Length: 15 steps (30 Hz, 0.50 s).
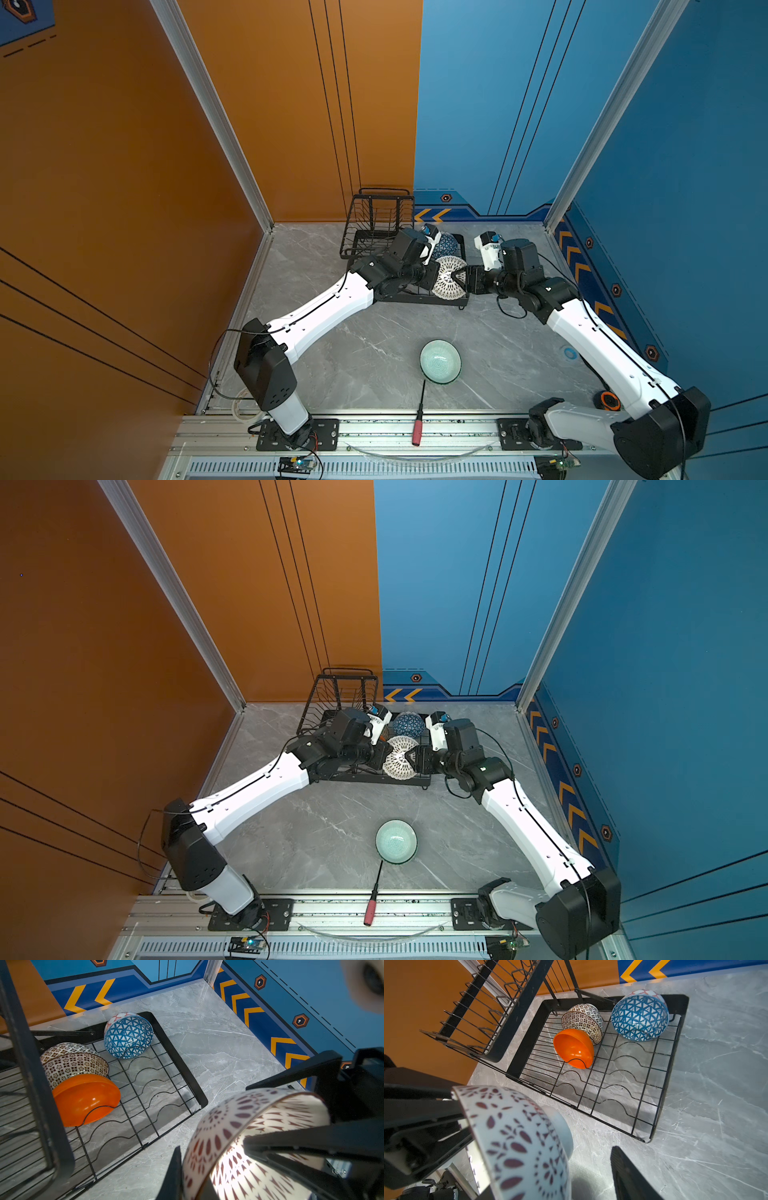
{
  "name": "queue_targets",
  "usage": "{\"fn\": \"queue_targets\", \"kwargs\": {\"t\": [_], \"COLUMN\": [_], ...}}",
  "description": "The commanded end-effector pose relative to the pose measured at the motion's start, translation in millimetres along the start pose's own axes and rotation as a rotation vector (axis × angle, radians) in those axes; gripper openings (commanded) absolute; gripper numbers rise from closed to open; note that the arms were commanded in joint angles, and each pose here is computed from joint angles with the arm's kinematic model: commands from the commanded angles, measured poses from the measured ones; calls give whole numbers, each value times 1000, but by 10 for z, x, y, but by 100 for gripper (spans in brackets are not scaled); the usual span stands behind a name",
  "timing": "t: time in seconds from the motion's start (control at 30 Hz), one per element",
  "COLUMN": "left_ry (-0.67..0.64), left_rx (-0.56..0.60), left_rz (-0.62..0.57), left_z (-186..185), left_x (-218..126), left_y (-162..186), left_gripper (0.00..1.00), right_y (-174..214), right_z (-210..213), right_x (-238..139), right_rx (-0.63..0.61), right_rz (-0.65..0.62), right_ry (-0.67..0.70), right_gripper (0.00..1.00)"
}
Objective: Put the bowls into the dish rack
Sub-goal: 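Lift the white-and-maroon bowl with the left gripper while the right gripper closes on its rim, then carry the white-and-maroon bowl to the rack with the right gripper while the left releases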
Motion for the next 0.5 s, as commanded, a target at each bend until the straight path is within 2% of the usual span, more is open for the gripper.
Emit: {"fn": "queue_targets", "kwargs": {"t": [0.0,0.07,0.2,0.47], "left_ry": [39,38,40,48], "left_rx": [21,22,22,27], "left_rz": [-84,-83,-81,-78], "left_z": [-153,-149,-154,-171], "left_x": [-177,-170,-166,-183], "left_y": [-200,-197,-197,-178], "left_gripper": [0,0,0,0], "right_y": [-20,-29,-35,-43], "right_z": [11,14,25,46], "right_x": [47,59,72,59], "right_rx": [10,12,10,5], "right_rz": [-2,-2,-1,-6], "right_ry": [3,0,-5,-2], "right_gripper": [54,49,30,13]}}
Point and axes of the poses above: each gripper's point midway between its finger pads, its own x axis out along the fingers, its own z axis along the line the jaws close on, y = z × x, the point moved 6 cm from there along -x, back along the fingers, and after that the axes turned 13 degrees about -x, right-handed, at the moved point
